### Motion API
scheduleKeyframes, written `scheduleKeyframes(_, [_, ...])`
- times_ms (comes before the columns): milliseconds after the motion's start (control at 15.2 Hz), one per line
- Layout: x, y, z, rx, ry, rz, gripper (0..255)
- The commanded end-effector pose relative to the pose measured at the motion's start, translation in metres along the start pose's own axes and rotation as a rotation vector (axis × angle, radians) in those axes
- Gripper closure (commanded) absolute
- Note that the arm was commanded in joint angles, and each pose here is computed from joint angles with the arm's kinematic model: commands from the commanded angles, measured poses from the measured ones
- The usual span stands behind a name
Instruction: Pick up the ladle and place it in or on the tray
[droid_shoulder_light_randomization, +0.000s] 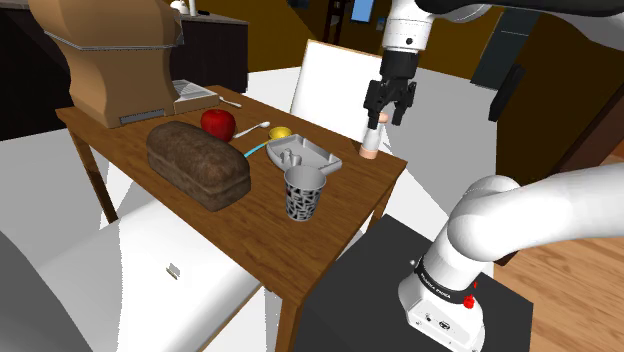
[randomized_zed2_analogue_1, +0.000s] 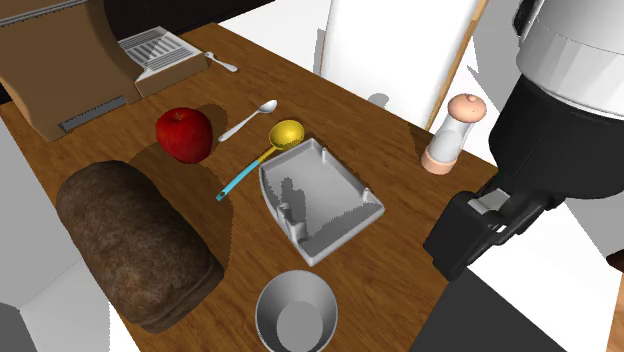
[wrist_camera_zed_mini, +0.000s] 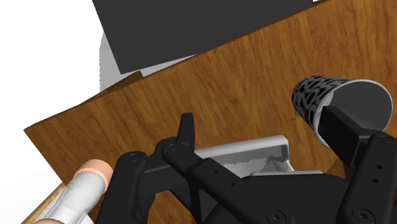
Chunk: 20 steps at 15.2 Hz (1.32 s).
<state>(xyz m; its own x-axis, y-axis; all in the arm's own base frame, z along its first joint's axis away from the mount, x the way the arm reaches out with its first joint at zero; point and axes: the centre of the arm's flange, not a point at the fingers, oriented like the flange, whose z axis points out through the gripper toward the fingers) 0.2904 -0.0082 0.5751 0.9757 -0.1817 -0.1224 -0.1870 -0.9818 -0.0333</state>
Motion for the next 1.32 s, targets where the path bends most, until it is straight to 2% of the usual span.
scheduleKeyframes(0, [0.000,0.000,0.000,0.000,0.000,0.000,0])
scheduleKeyframes(1254, [0.204,-0.091,0.094,-0.265,0.176,0.072,0])
